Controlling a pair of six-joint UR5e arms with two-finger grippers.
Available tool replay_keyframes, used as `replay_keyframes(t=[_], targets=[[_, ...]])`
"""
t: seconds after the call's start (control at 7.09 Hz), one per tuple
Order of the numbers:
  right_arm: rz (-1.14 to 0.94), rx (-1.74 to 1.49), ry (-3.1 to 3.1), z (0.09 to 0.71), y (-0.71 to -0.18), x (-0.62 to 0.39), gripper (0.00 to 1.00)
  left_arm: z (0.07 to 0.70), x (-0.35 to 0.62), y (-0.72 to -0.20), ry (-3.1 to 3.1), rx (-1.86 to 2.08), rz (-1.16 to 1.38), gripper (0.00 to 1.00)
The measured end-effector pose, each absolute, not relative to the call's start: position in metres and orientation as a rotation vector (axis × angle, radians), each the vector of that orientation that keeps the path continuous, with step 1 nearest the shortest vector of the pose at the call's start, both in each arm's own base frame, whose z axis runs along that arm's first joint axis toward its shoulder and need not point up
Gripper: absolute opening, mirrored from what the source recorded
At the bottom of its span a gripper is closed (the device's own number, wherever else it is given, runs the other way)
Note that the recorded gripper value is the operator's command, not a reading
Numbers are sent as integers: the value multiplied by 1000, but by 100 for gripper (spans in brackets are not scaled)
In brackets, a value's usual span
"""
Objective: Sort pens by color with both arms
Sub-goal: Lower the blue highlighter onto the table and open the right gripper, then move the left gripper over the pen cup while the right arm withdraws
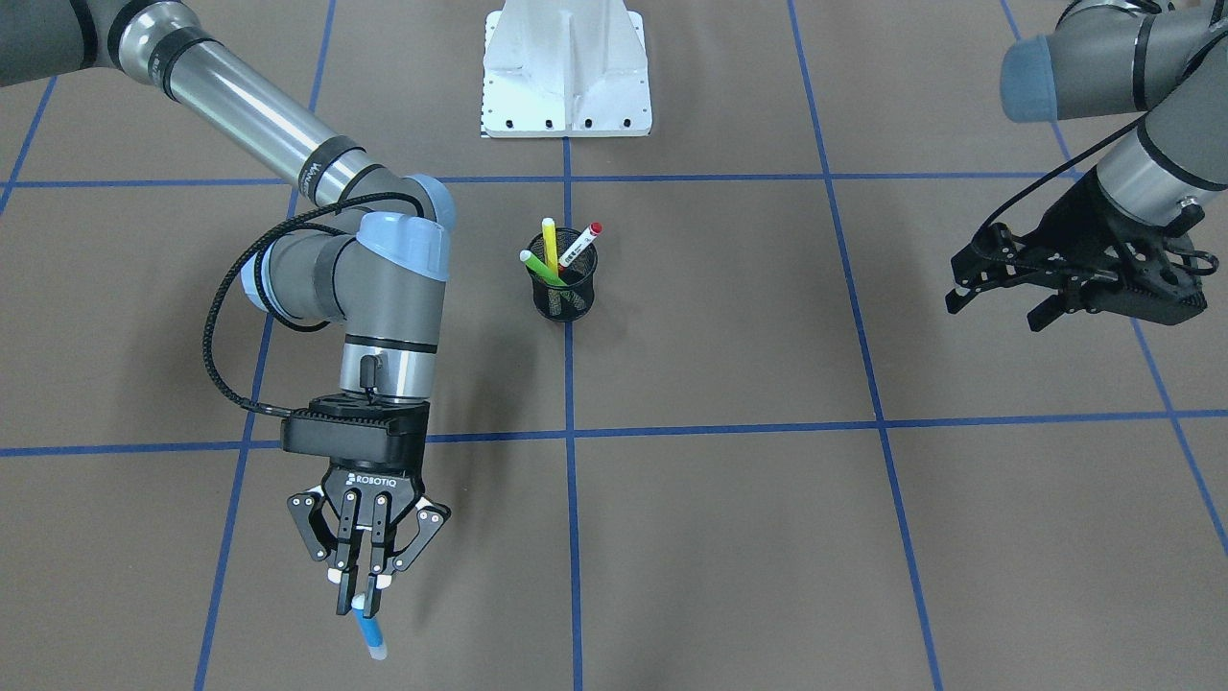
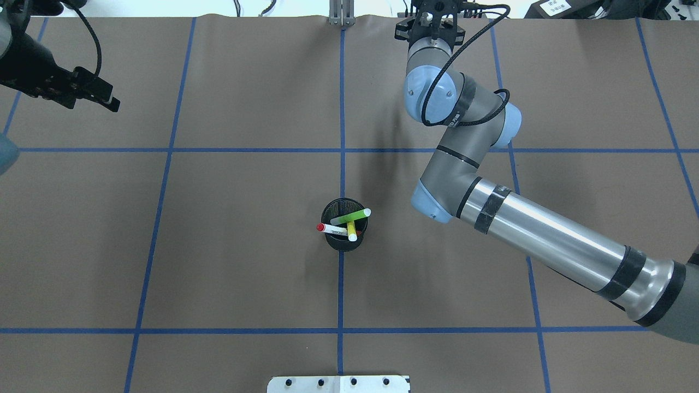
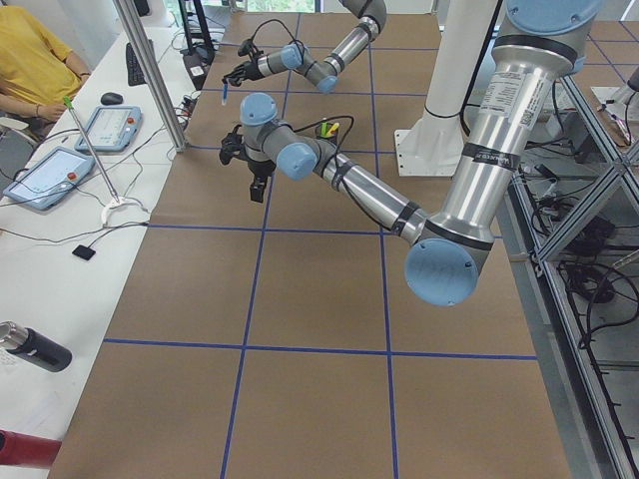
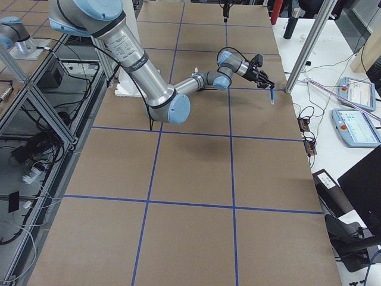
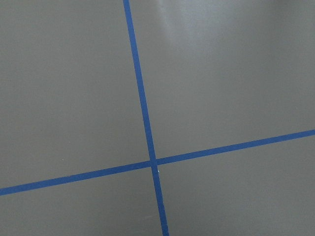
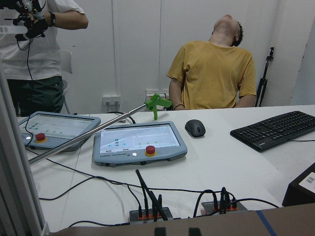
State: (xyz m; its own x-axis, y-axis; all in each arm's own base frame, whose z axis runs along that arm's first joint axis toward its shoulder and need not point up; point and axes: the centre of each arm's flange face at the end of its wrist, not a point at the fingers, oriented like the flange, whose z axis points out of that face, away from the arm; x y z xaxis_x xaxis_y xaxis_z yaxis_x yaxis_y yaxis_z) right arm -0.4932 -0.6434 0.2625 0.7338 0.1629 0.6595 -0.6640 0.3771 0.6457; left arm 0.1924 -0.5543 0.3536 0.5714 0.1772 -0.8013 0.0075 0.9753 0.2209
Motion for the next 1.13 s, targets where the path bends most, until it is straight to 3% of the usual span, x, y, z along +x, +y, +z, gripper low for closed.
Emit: replay_keyframes(t=[0.42, 0.56, 1.13], targets=[[564, 1103, -537, 269, -608, -528, 73, 353, 192, -554, 960, 210, 101, 100], [570, 1109, -553, 267, -604, -529, 95, 352, 192, -554, 961, 210, 101, 100], [538, 941, -783, 237, -626, -491, 98, 342, 193, -555, 968, 218, 101, 100]])
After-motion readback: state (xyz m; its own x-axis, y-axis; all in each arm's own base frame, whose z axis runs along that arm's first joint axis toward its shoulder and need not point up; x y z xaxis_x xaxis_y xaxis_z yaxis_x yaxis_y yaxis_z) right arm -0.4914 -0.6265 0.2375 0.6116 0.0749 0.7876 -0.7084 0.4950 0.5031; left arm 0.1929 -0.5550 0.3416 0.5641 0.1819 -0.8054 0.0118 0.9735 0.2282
